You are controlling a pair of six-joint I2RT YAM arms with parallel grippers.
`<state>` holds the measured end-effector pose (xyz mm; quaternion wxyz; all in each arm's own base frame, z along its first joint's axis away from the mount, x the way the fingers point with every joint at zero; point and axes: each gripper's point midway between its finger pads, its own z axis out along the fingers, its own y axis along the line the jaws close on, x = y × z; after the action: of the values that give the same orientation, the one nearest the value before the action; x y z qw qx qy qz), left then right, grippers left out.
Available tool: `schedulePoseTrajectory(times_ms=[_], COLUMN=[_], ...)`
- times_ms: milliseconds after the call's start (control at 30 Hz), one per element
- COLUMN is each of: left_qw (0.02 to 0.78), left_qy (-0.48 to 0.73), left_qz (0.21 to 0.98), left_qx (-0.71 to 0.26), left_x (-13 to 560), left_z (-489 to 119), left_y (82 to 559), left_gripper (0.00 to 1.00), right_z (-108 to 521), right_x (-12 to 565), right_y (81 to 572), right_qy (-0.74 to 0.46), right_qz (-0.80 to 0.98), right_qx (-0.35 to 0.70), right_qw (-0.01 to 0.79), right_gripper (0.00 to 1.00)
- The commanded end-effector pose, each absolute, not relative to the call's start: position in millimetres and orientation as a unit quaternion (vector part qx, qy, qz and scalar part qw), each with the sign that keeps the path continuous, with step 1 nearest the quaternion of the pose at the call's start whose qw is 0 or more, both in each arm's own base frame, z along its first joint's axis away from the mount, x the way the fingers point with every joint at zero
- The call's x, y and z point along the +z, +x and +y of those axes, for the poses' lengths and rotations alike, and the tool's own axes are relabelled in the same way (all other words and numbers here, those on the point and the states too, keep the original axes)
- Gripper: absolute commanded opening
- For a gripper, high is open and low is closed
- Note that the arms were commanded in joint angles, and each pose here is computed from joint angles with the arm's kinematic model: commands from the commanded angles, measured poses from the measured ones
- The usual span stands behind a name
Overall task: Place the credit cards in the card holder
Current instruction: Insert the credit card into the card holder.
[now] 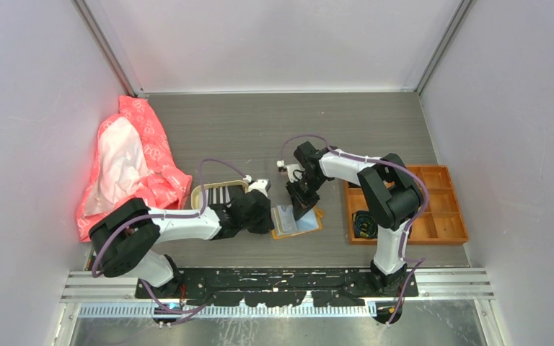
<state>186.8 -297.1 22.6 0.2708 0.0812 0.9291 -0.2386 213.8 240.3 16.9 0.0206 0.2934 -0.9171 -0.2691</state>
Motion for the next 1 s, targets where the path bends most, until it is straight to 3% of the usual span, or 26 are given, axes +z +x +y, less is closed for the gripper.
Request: schedulePoseTrajectory(times_ms=[0,467,633,867,967], left_qw=[0.26,0.261,0.263,0.263,0.263], left_qy=[0.081,0.082,0.08,0.082,0.084], left_qz=[0.932,0.933,0.932,0.932,0.932], left_qx=[-0.24,-0.235,-0.235,-0.235,-0.235], left_x=[15.3,15.0,17.1,17.7,17.8], left_z=[-301.5,-298.9,-296.6,-297.6,-298.3], left_y=[186.5,186.4,186.7,186.9,187.1], left_gripper=[0.16,0.16,0.16,0.16,0.16], right_z=[266.2,257.8,253.3,239.5,239.2], right_x=[30.6,58.2,55.7,39.0,31.9], right_y=[206.8,223.1,224.1,226.3,224.4], right_qy=[0.283,0.248,0.244,0.24,0.237], right_qz=[-0.899,-0.888,-0.893,-0.913,-0.914], right_qx=[-0.333,-0.388,-0.378,-0.331,-0.328], right_qw=[0.035,0.01,0.007,0.005,0.017], right_gripper=[0.09,0.12,0.3,0.44,0.44])
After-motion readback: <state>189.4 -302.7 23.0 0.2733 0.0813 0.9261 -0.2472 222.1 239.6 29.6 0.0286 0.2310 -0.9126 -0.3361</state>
